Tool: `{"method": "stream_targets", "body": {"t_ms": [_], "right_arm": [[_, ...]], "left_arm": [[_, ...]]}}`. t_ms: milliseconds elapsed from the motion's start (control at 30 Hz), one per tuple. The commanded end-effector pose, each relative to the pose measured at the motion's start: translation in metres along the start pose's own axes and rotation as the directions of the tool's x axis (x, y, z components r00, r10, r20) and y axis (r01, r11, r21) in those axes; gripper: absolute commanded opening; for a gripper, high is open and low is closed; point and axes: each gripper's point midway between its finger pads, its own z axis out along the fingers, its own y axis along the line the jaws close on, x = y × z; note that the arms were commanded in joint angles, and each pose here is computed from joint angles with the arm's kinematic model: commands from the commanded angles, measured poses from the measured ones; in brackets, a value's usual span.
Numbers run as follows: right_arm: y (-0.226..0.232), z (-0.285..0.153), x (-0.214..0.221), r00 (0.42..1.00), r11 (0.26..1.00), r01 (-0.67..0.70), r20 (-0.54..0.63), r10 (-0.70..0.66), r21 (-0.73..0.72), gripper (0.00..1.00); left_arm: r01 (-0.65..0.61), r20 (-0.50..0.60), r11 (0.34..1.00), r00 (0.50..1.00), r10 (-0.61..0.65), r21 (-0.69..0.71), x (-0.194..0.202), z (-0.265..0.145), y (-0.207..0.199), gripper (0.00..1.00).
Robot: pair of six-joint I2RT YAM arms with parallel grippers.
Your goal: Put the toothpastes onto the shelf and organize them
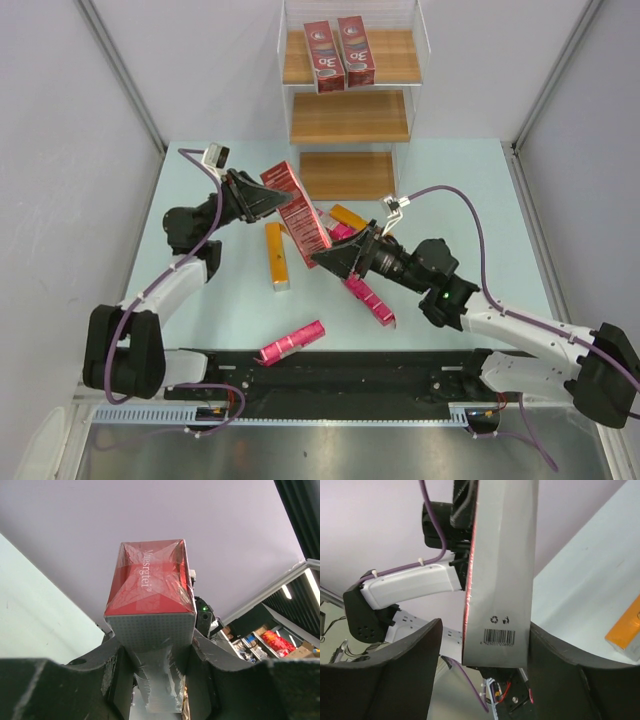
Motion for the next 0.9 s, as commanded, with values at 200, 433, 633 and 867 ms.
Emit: {"method": "stream_targets", "body": {"t_ms": [200, 433, 633, 867], "right_arm": [[0.031, 0.002, -0.010, 0.999, 0.991, 0.026, 0.049, -0.019, -0.129, 0.34], [0.025, -0.008, -0.026, 0.994, 0.998, 0.040, 0.106, -0.034, -0.055, 0.23], [0.015, -0.016, -0.041, 0.990, 1.000, 0.025, 0.137, -0.024, -0.004, 0.20], [-0.002, -0.035, -0.061, 0.984, 0.996, 0.020, 0.175, -0.034, 0.082, 0.18]], "left_arm": [[-0.033, 0.036, 0.995, 0.999, 0.030, 0.098, -0.002, -0.003, -0.020, 0.44], [-0.068, 0.030, 0.993, 0.997, 0.065, 0.098, -0.001, -0.003, -0.022, 0.99], [-0.142, 0.015, 0.989, 0.990, 0.142, -0.038, -0.001, -0.003, -0.003, 1.00], [-0.320, 0.008, 0.775, 0.922, 0.386, -0.546, -0.034, -0.035, 0.036, 1.00]]}}
